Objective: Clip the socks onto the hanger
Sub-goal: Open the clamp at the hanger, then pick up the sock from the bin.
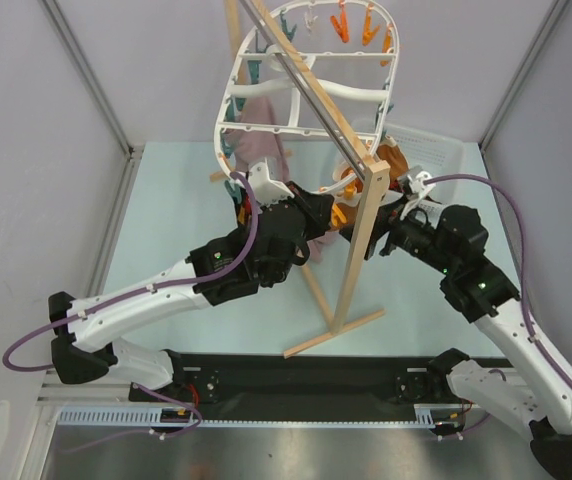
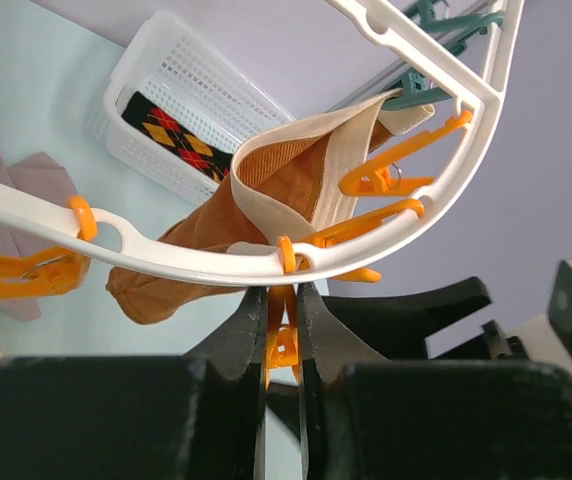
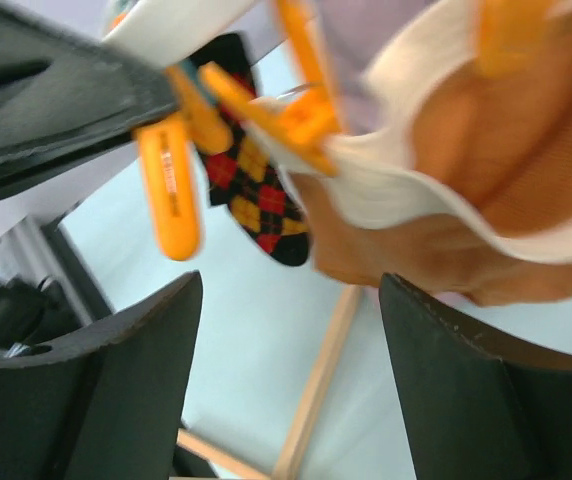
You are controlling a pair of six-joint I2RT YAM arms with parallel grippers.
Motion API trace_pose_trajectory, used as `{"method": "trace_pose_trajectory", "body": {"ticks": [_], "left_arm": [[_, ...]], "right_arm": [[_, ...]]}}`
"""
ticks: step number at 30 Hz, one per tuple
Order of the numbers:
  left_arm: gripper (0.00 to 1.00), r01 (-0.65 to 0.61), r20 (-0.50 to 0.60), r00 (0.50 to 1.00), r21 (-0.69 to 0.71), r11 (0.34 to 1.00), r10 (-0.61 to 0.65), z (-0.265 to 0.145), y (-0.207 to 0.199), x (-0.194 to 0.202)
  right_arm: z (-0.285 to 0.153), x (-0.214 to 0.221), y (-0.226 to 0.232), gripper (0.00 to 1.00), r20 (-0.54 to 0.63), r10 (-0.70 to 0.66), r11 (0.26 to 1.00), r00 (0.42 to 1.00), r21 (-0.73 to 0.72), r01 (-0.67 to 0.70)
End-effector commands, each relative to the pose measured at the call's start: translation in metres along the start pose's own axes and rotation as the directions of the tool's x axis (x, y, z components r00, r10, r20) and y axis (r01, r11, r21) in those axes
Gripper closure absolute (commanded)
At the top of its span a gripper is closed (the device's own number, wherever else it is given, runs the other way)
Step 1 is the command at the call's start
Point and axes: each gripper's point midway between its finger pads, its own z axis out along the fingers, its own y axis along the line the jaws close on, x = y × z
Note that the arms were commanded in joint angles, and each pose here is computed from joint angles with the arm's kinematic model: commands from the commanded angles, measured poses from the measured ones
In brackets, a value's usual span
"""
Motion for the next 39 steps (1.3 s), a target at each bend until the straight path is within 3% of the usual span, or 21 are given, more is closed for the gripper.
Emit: {"method": "trace_pose_trajectory", "body": {"ticks": [1,9,14,17,21,24,25,26,29,32,33,38,39], "left_arm": [[1.00,-0.020,0.012,1.000,0.044,0.999,0.020,-0.007,-0.010,-0.011],[1.00,-0.052,0.024,0.998,0.038,0.998,0.052,-0.011,-0.002,-0.016],[1.00,-0.084,0.037,0.996,0.027,0.996,0.083,-0.011,0.007,-0.014],[1.00,-0.104,0.047,0.994,0.023,0.994,0.103,-0.010,0.008,-0.016],[1.00,-0.128,0.071,0.990,0.034,0.991,0.125,-0.010,0.007,-0.020],[1.00,-0.150,0.089,0.985,0.041,0.988,0.146,-0.010,0.004,-0.025],[1.00,-0.152,0.095,0.985,0.044,0.987,0.147,-0.011,0.003,-0.027],[1.00,-0.146,0.104,0.985,0.052,0.988,0.140,-0.011,0.000,-0.030],[1.00,-0.156,0.102,0.983,0.061,0.986,0.150,-0.010,-0.002,-0.028],[1.00,-0.162,0.095,0.983,0.068,0.984,0.155,-0.010,-0.003,-0.027],[1.00,-0.157,0.094,0.984,0.070,0.985,0.150,-0.010,-0.003,-0.027],[1.00,-0.161,0.088,0.984,0.079,0.984,0.154,-0.009,-0.004,-0.024],[1.00,-0.165,0.088,0.984,0.078,0.983,0.158,-0.009,-0.004,-0.023]], "right_arm": [[-0.035,-0.045,-0.015,0.24,0.098,0.004,0.991,0.995,0.135,-0.017],[-0.072,-0.071,-0.095,0.32,0.110,-0.024,0.843,0.994,0.537,-0.039],[-0.076,-0.079,-0.167,0.33,0.137,0.030,0.724,0.990,0.680,-0.116],[-0.061,-0.068,-0.212,0.33,0.137,0.115,0.711,0.984,0.681,-0.178],[-0.050,-0.060,-0.277,0.31,0.176,0.179,0.640,0.968,0.726,-0.250],[-0.023,-0.032,-0.325,0.31,0.142,0.267,0.600,0.953,0.749,-0.279],[-0.013,-0.046,-0.330,0.31,0.146,0.256,0.623,0.956,0.731,-0.279],[-0.001,-0.015,-0.353,0.32,0.082,0.307,0.608,0.948,0.750,-0.261],[0.017,0.006,-0.389,0.32,0.039,0.349,0.583,0.936,0.773,-0.250],[0.031,0.011,-0.410,0.33,0.004,0.359,0.587,0.933,0.777,-0.229],[0.039,0.035,-0.424,0.34,-0.034,0.390,0.582,0.920,0.784,-0.218],[0.062,0.074,-0.445,0.29,-0.135,0.461,0.601,0.877,0.775,-0.196],[0.069,0.066,-0.447,0.28,-0.140,0.444,0.614,0.885,0.767,-0.187]]}}
